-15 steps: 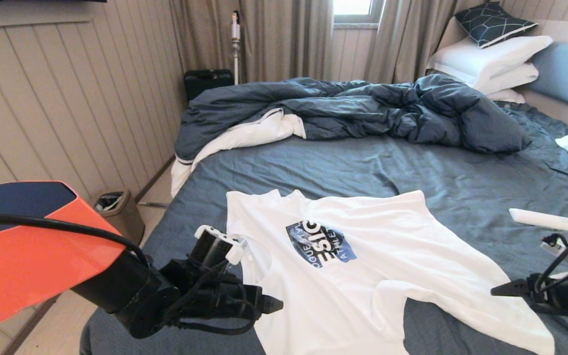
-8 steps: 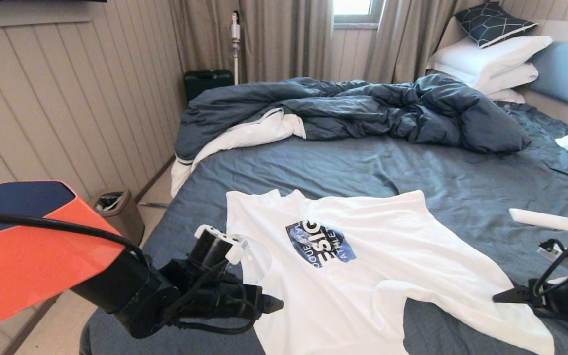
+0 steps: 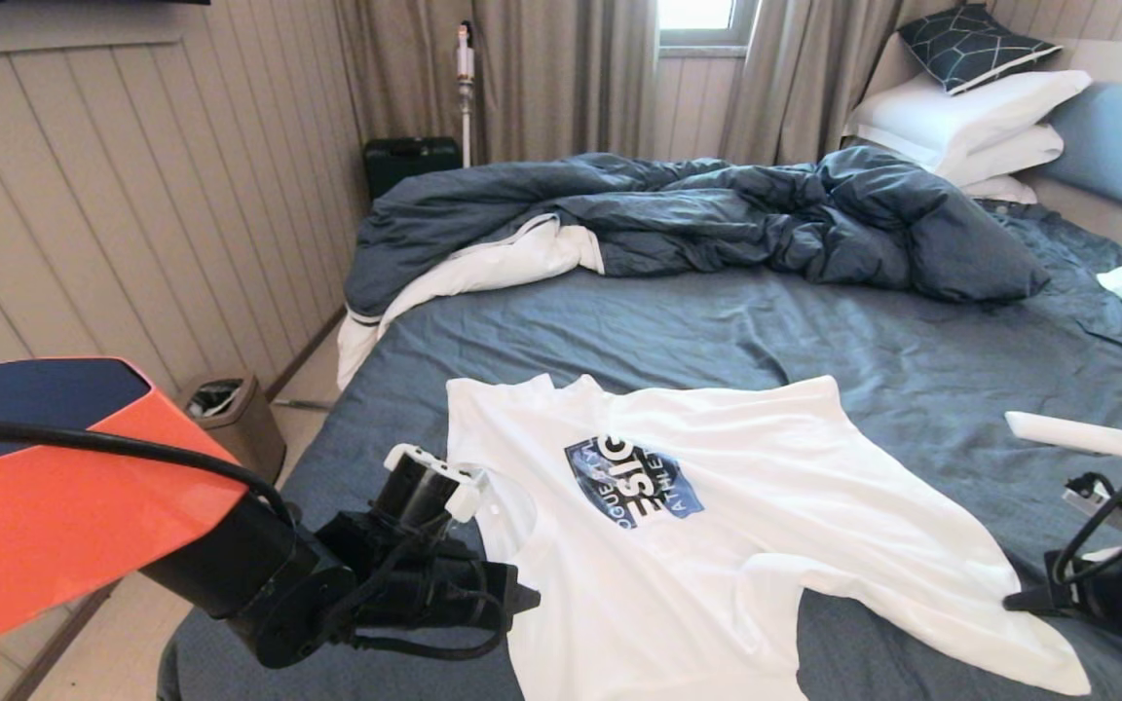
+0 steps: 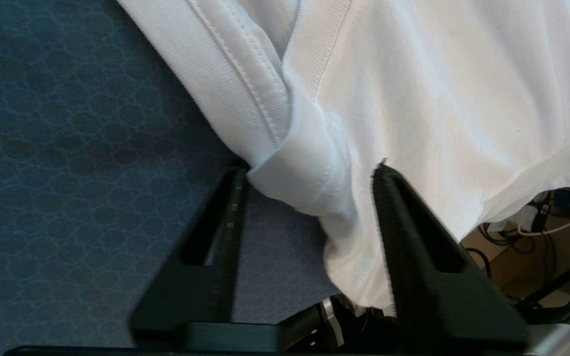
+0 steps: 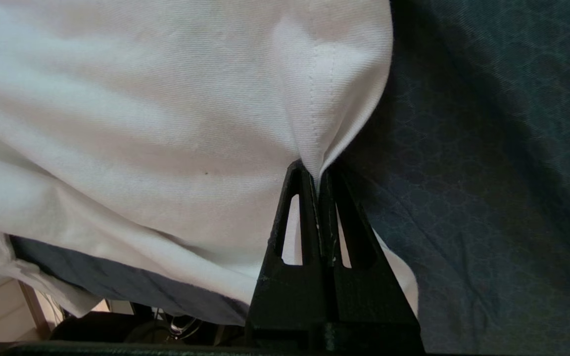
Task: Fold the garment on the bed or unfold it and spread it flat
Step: Unford the white T-shirt
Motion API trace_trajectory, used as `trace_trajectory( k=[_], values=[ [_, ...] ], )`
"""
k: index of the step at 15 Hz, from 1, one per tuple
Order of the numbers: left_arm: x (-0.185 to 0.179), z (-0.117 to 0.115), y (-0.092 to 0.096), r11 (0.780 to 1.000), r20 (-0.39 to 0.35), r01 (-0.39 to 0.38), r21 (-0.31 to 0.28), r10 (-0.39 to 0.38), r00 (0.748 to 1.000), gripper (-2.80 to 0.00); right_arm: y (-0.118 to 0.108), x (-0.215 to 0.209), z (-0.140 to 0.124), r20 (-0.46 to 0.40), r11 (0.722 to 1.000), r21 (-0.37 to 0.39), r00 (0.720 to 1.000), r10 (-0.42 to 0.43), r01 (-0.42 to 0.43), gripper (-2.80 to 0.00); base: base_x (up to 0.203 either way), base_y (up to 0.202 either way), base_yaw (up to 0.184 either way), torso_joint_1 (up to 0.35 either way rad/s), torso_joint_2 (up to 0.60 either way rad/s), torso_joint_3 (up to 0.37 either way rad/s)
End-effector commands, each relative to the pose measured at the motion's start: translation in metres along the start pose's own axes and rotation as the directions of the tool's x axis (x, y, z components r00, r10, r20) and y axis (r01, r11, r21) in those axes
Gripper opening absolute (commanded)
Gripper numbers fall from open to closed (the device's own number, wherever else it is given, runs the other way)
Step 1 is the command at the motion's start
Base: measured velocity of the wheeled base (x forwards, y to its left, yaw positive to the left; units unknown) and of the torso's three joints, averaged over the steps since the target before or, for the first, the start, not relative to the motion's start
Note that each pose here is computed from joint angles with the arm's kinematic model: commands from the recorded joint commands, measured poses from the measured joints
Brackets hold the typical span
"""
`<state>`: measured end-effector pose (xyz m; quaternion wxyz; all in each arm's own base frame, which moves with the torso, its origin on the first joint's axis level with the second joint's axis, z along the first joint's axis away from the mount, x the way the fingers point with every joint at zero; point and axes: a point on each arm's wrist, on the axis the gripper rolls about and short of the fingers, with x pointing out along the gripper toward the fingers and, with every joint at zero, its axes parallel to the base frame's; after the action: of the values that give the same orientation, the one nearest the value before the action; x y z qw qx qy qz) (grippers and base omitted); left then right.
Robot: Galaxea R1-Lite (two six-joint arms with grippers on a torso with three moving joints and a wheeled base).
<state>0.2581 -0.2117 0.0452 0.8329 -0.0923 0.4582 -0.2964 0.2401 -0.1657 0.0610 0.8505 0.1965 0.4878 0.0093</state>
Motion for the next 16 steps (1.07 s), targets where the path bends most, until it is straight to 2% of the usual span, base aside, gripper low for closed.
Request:
trace_trajectory(
  k=[1,6,9,11,16],
  values=[
    [0.0,0.0,0.0,1.0,0.002,0.003,-0.004,-0.003,1.0,-2.8,0.001,-0.001,0.0,0.003,1.0,-0.003,1.0,0.002,-0.002,-2.8,0.0,0.0,0.0,0.0,0.0,0.0],
    [-0.002,0.0,0.0,1.0,0.004,0.002,-0.005,-0.002,1.0,-2.8,-0.001,-0.002,0.0,0.005,1.0,0.0,1.0,0.0,0.0,-2.8,0.0,0.0,0.0,0.0,0.0,0.0],
    [-0.011,0.007,0.007,1.0,0.035,-0.016,-0.015,0.017,0.999,-2.8,-0.008,-0.007,0.003,0.03,1.0,0.008,0.999,-0.018,0.018,-2.8,0.0,0.0,0.0,0.0,0.0,0.0],
    [-0.027,0.02,0.031,0.997,0.069,-0.071,-0.041,0.074,0.995,-2.8,-0.021,-0.015,0.009,0.066,0.998,0.014,0.996,-0.054,0.054,-2.8,0.0,0.0,0.0,0.0,0.0,0.0],
    [-0.057,0.026,0.054,0.991,0.062,-0.136,-0.016,0.137,0.989,-2.8,-0.034,-0.018,0.012,0.076,0.996,0.036,0.993,-0.089,0.087,-2.8,0.0,0.0,0.0,0.0,0.0,0.0]
  ],
)
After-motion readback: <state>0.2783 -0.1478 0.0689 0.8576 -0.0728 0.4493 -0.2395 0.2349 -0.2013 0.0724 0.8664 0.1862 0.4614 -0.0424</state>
